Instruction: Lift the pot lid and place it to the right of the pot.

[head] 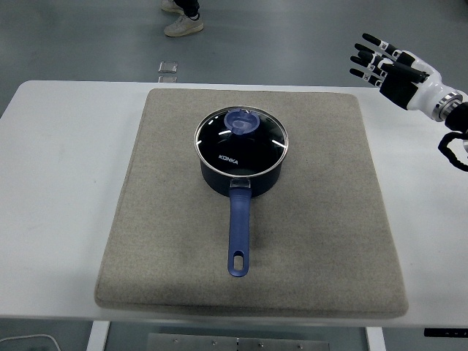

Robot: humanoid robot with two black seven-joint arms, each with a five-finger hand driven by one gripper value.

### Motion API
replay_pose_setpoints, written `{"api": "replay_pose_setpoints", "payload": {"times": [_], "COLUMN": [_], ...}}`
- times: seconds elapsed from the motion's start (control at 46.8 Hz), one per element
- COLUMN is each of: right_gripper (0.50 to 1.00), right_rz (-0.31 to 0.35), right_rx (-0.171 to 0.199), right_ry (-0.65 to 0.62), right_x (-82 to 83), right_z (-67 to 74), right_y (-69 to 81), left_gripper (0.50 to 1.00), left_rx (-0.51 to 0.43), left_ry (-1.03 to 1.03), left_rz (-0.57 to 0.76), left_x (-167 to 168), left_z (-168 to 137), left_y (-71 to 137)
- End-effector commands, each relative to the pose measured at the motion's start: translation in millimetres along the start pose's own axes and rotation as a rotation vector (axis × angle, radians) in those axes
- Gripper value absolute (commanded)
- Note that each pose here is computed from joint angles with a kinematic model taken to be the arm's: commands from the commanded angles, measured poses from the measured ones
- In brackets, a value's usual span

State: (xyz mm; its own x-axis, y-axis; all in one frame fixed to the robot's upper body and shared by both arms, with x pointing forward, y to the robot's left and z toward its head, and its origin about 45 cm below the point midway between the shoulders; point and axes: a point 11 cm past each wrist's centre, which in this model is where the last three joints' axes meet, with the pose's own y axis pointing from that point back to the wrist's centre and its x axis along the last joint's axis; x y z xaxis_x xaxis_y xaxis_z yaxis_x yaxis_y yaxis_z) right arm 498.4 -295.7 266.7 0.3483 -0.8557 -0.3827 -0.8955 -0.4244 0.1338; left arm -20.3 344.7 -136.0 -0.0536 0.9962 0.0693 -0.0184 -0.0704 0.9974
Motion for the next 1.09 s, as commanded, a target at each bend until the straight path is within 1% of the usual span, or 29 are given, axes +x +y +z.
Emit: {"api": "replay_pose_setpoints", "payload": {"times": [0.0,0.47,0.598,0.662,0.726,0.791,0.833,0.919,1.004,1.068], "right_gripper": [0.924,0.924,0.924,0.924,0.924,0.924,0.924,0.924,0.921,0.921], "right_rz": [0.002,0.002,0.004,0.008,0.028,0.055,0.06,0.051,0.026,0.025], "right_rx": [-0.001,0.001,-0.012,-0.024,-0.024,-0.023,-0.021,-0.015,-0.002,0.002], "right_ry": [0.0,-0.001,0.015,0.028,0.031,0.035,0.036,0.038,0.045,0.047], "right_x": [0.4,0.9,1.6,2.3,4.3,7.5,8.2,8.4,2.5,2.1], "right_z": [0.4,-0.5,1.9,3.2,2.8,1.6,0.4,-3.5,-11.3,-12.3], "right_y": [0.1,0.8,1.0,1.3,1.1,1.3,1.5,2.5,-0.3,-0.6], "left_gripper": [1.0,1.0,1.0,1.0,1.0,1.0,1.0,1.0,1.0,1.0], "left_rx": [0.0,-0.001,0.0,-0.001,0.0,-0.002,-0.002,-0.001,-0.002,-0.001], "left_ry": [0.0,0.0,0.0,0.0,0.0,0.0,0.0,0.0,0.0,0.0], "left_rz": [-0.002,0.001,0.0,0.001,0.001,0.0,0.0,0.001,0.0,0.001], "left_x": [-1,0,0,0,1,0,0,0,0,0], "left_z": [0,1,0,1,0,1,1,1,1,1], "left_y": [0,0,0,0,0,0,0,0,0,0]}}
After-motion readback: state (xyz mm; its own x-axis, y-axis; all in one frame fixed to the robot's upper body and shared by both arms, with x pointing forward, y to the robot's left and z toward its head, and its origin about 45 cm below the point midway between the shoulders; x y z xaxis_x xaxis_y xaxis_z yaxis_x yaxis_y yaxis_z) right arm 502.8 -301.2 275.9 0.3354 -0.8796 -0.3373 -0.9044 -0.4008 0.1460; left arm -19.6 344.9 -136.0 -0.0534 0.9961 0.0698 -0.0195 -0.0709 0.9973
